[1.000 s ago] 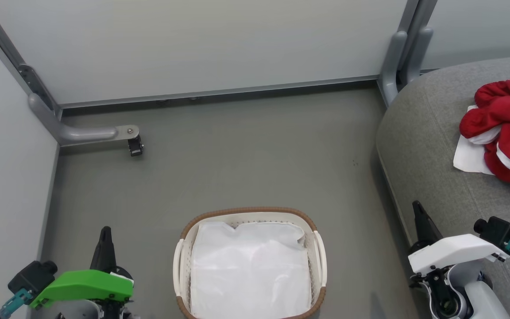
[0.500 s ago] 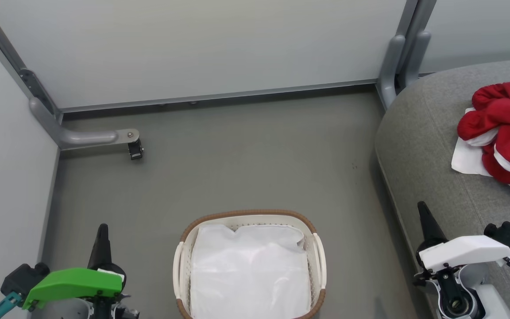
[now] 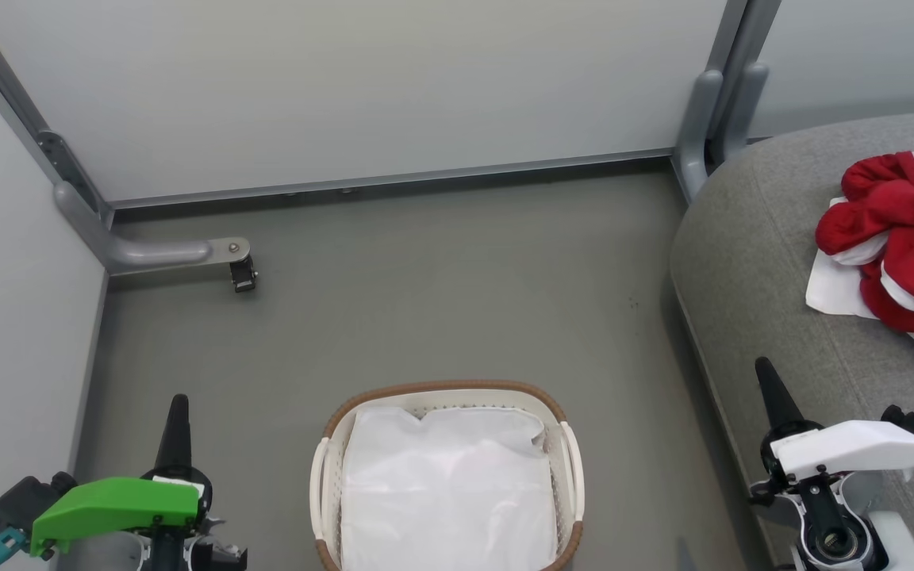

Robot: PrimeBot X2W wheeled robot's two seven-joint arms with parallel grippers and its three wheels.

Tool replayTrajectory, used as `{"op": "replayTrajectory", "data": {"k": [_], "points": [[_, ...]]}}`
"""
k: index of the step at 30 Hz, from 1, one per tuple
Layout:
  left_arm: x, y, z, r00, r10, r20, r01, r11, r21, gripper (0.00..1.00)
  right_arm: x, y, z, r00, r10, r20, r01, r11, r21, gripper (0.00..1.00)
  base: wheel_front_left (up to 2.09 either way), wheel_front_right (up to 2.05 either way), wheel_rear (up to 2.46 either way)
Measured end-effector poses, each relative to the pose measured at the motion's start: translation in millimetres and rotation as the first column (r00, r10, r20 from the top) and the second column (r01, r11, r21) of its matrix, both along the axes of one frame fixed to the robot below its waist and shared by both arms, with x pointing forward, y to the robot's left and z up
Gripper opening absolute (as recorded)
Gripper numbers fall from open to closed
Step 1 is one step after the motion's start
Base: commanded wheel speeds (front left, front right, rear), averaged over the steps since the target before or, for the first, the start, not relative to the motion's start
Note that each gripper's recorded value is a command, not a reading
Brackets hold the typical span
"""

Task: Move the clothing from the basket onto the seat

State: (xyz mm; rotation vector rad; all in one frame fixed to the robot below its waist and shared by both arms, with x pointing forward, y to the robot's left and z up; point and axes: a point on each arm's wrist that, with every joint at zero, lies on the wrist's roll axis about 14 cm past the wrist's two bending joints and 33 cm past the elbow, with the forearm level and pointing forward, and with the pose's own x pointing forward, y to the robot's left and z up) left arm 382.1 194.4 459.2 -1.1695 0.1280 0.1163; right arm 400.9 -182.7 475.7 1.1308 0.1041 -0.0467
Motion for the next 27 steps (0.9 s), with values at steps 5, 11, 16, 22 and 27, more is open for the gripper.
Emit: {"op": "replayTrajectory", "data": {"k": [5, 11, 16, 22, 27], "points": [[1, 0, 4, 1.000, 0.003, 0.012, -0.003, 0.999, -0.046, 0.00, 0, -2, 4, 1.000, -0.006, 0.009, 0.006, 0.999, 0.050, 0.00, 0.00, 0.00, 0.00], [1, 1, 8, 1.000, 0.009, 0.025, -0.006, 0.995, -0.101, 0.00, -3, -4, 5, 1.000, -0.015, 0.012, 0.014, 0.994, 0.109, 0.00, 0.00, 0.00, 0.00], [2, 1, 12, 0.999, 0.012, 0.038, -0.006, 0.990, -0.138, 0.00, -4, -6, 8, 1.000, -0.021, 0.020, 0.018, 0.988, 0.152, 0.00, 0.00, 0.00, 0.00], [2, 3, 17, 0.998, 0.020, 0.056, -0.010, 0.983, -0.185, 0.00, -4, -8, 13, 0.999, -0.030, 0.032, 0.022, 0.979, 0.204, 0.00, 0.00, 0.00, 0.00], [3, 3, 21, 0.997, 0.023, 0.070, -0.007, 0.975, -0.224, 0.00, -5, -9, 16, 0.999, -0.033, 0.042, 0.022, 0.969, 0.246, 0.00, 0.00, 0.00, 0.00]]}}
